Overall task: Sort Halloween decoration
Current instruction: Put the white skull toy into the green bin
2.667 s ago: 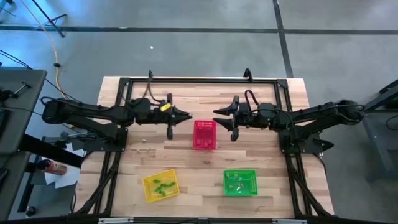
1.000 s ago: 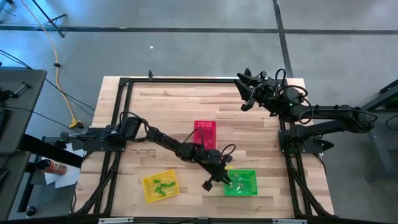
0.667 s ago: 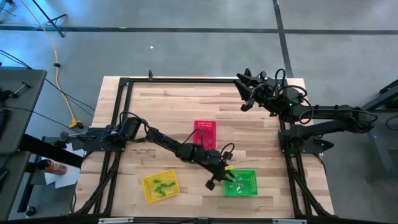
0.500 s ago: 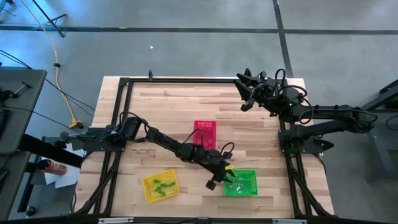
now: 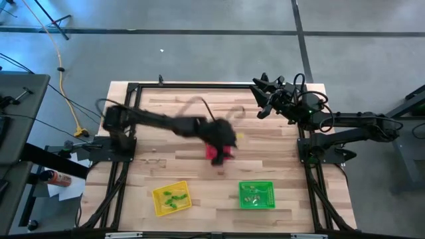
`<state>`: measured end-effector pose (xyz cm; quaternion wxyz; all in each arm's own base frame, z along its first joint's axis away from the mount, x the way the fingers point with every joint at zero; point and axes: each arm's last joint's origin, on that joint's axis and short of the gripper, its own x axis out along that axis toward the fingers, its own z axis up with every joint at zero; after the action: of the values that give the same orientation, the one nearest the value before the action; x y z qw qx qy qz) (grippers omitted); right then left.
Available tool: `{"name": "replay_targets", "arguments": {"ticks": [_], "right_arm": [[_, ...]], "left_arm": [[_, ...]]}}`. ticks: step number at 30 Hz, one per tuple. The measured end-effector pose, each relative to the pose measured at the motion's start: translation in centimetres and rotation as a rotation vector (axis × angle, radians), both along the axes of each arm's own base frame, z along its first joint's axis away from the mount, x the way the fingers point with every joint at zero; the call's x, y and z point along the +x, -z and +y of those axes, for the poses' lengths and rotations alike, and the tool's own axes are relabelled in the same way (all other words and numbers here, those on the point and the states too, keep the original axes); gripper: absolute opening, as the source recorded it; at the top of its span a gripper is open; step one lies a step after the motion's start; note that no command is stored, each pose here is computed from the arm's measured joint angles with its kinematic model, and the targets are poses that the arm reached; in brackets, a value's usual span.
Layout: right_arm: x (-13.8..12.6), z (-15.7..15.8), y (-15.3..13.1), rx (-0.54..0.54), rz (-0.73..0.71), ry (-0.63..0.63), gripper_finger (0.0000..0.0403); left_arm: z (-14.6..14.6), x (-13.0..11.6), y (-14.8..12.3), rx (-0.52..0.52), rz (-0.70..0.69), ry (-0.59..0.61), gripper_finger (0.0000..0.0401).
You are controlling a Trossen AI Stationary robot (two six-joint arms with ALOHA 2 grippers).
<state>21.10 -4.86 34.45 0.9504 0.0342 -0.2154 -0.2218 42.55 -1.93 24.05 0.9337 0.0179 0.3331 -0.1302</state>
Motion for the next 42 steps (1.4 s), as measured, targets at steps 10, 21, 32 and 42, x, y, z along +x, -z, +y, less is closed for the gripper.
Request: {"name": "replay_targets", "arguments": {"ticks": [10, 21, 32, 42], "right_arm": [[0.0, 0.0, 0.0, 0.000, 0.005, -0.002, 0.0150], [0.6, 0.0, 1.7, 0.192, 0.105, -0.115, 0.0150], [1.3, -0.2, 3.6, 0.515, 0.384, -0.148, 0.0150], [0.2, -8.9, 4.9, 0.912, 1.211, 0.502, 0.0150]], "left_arm": [[6.3, -11.7, -4.3, -0.235, -0.210, -0.307, 0.0197], [4.3, -20.0, -2.2, -0.281, -0.572, -0.504, 0.0197], [5.0, -20.6, -2.7, -0.240, -0.630, -0.603, 0.0197], [5.2, -20.6, -2.7, -0.220, -0.630, -0.609, 0.0197]]}}
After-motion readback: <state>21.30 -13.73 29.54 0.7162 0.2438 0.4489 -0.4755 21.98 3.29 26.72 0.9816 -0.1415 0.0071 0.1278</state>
